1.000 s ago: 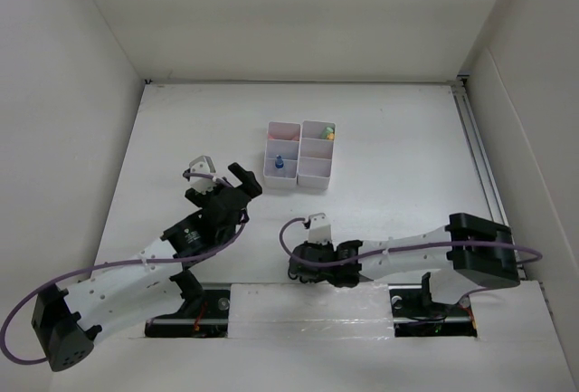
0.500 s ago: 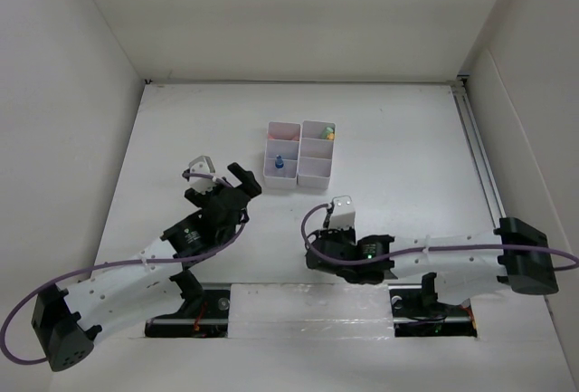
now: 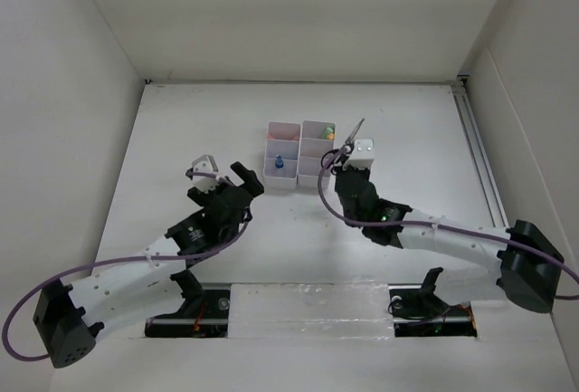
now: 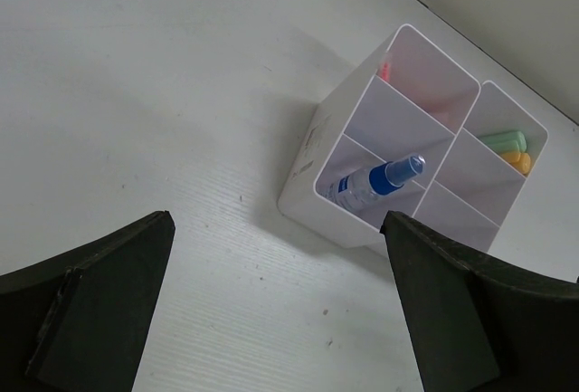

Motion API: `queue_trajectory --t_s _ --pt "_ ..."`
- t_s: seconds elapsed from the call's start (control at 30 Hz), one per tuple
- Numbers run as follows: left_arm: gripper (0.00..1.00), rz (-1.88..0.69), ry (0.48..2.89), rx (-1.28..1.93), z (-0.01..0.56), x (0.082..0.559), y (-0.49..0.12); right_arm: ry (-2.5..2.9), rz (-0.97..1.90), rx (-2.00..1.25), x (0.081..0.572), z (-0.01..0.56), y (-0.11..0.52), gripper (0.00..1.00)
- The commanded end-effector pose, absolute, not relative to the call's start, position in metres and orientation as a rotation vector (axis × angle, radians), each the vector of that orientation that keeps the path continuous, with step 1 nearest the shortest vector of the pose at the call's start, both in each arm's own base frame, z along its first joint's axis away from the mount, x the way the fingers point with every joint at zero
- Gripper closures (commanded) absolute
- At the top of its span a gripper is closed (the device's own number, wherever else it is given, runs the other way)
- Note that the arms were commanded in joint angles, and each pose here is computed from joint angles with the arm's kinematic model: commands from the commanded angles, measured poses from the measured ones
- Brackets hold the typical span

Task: Sort the stationery into containers
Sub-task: Pick up the scissors from the corner of the board, then place the scissors in the storage box.

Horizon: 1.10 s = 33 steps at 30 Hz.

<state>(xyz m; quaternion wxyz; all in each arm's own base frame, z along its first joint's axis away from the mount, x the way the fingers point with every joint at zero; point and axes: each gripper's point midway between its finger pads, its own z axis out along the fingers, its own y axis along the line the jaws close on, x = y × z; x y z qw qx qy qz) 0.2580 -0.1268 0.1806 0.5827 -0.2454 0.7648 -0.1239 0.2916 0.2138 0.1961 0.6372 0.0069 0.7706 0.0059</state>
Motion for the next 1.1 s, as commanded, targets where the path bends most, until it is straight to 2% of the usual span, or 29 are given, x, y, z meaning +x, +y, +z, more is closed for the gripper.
queue_trajectory --t_s 0.0,0.27,1.07 --pt "0.0 -0.276 1.767 -0.581 0.18 0.262 -0.125 1.575 -0.005 -0.107 0.328 0.246 0.226 1.0" --pt "0.0 -0.306 1.759 -0.568 0.181 0.261 -0.128 1.448 -0.086 -0.237 0.354 0.255 0.252 1.0" --pt "0.0 -0.325 1.757 -0.544 0.183 0.26 -0.13 1.423 -0.253 -0.33 0.359 0.188 0.261 1.0"
